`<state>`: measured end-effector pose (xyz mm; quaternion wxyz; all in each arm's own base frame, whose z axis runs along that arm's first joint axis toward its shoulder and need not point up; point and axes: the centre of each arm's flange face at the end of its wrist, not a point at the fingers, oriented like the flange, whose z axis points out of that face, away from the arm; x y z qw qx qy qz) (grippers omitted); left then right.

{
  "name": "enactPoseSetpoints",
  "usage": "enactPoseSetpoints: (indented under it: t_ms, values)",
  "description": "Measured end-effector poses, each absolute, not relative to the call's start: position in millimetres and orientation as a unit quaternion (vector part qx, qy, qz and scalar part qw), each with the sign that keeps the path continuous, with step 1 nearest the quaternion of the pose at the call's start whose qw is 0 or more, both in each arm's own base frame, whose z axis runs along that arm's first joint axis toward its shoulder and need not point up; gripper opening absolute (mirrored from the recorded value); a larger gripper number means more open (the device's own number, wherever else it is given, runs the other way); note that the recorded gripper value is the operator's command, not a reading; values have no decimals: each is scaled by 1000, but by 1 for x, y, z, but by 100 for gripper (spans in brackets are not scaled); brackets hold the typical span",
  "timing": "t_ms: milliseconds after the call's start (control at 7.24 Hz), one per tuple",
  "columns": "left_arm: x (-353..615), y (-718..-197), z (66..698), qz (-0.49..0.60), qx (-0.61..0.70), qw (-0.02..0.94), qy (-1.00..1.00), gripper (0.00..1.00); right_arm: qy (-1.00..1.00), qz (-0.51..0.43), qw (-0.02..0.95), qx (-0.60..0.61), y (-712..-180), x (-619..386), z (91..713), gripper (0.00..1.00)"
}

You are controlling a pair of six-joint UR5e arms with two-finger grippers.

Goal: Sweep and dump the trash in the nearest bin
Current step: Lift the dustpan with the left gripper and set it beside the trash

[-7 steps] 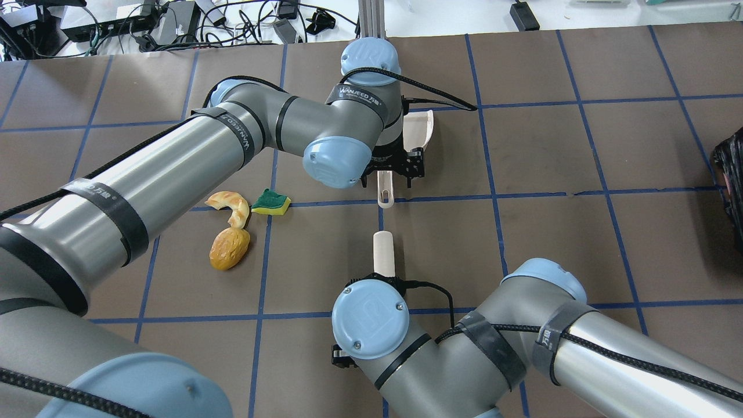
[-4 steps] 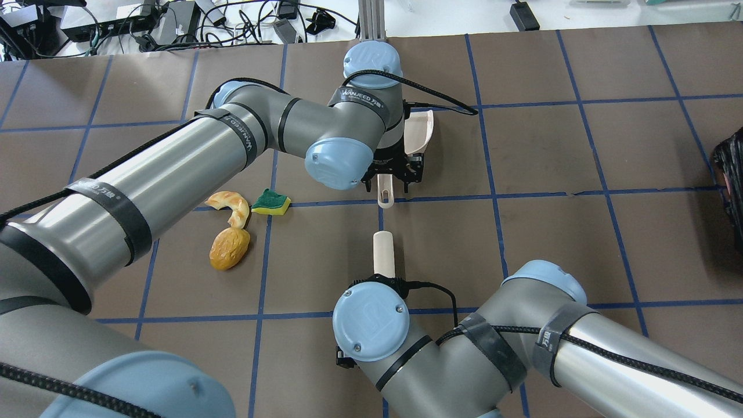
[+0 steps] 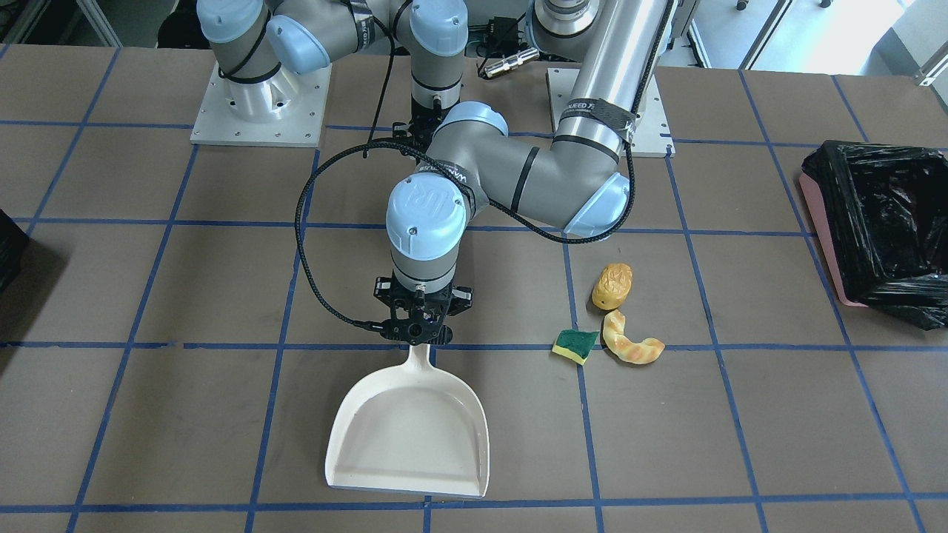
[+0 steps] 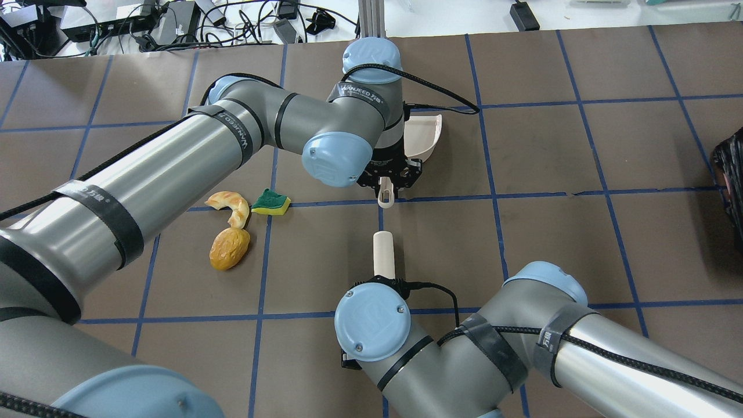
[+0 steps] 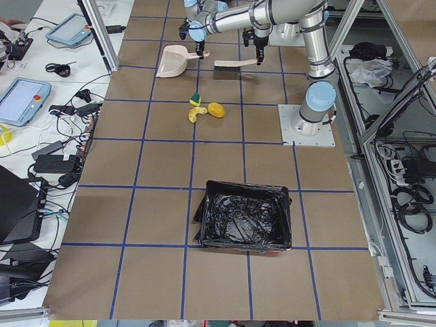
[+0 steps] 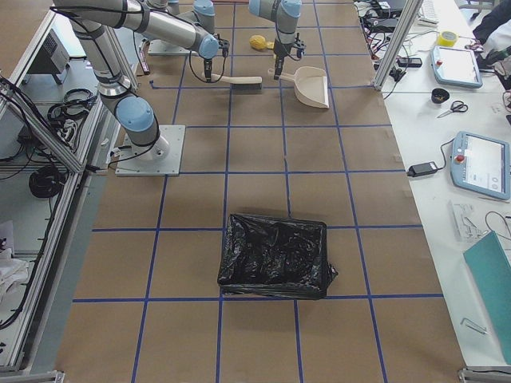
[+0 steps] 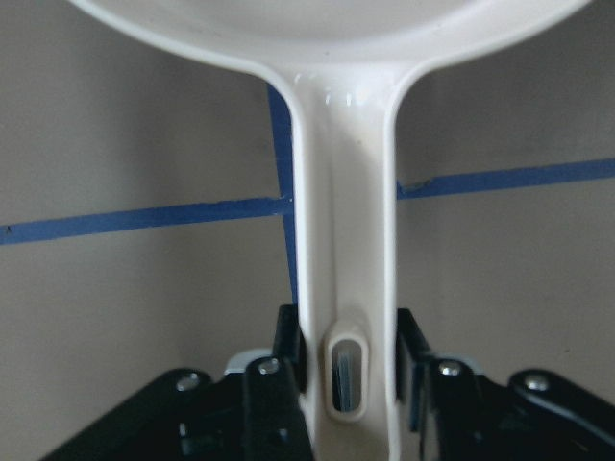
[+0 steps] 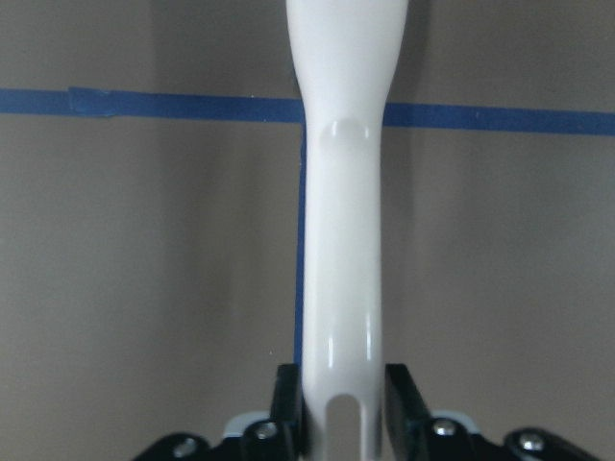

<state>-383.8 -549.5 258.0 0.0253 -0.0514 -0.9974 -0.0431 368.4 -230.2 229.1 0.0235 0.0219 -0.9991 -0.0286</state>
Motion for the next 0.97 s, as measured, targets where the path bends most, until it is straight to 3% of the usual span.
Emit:
enactPoseSetpoints:
  t_ms: [414,690,967]
  values:
    - [-319,-597,313,11,-119,10,-993,0,-999,-28,23,21,-232,368,231,0]
    - [-202,-628,349,-1,-172,-1,-985,0,-999,-23,21,16,-237,366,235,0]
    - [-86,-627,380,-20,-262,-15,-965,0,-1000,-14,16,-7,-249,368,250,0]
